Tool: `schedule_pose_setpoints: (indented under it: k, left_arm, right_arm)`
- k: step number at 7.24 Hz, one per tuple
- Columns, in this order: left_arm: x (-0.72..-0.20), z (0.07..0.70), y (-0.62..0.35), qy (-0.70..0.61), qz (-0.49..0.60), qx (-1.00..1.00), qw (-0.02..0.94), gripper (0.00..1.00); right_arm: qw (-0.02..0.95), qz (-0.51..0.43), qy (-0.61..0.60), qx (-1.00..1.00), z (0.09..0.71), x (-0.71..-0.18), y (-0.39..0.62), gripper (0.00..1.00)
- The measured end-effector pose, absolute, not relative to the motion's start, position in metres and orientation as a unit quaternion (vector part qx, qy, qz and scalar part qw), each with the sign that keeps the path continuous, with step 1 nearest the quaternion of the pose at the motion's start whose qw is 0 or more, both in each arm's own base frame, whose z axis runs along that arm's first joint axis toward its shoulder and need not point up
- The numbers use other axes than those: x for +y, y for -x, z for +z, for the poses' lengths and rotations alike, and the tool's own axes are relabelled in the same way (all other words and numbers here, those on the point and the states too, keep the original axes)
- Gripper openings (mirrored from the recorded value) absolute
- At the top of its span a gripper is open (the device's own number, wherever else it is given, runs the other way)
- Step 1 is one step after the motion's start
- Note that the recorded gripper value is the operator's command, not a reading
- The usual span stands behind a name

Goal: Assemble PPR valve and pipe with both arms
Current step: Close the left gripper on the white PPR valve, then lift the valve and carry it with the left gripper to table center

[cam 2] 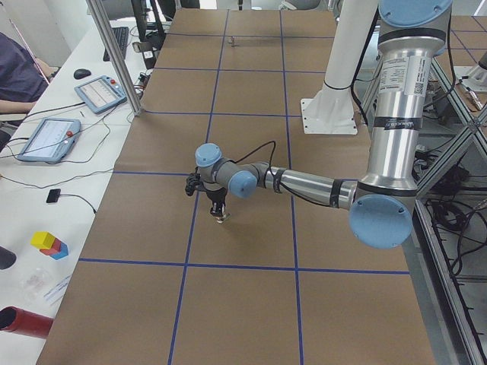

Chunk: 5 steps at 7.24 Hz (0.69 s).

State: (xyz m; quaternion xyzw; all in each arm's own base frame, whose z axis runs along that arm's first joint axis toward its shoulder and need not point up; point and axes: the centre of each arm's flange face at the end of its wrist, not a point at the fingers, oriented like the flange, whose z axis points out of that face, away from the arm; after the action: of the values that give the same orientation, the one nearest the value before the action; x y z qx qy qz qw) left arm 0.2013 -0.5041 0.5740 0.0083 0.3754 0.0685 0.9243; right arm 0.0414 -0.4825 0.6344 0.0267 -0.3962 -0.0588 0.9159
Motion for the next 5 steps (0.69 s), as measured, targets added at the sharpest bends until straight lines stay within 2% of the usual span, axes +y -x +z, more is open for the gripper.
schedule_pose_setpoints:
  k: [3,5]
  left_arm:
    - [-0.503,0.558,-0.199,-0.017,0.069,0.380,0.922,0.00]
    - [-0.512,0.517,-0.204,-0.017,0.067,0.382,0.921,0.00]
  right_arm:
    - [0.916,-0.059,-0.028,-0.397,0.633,-0.483,-0.041,1.00]
    - [0.916,-0.060,-0.029,-0.397,0.633,-0.483,-0.041,1.00]
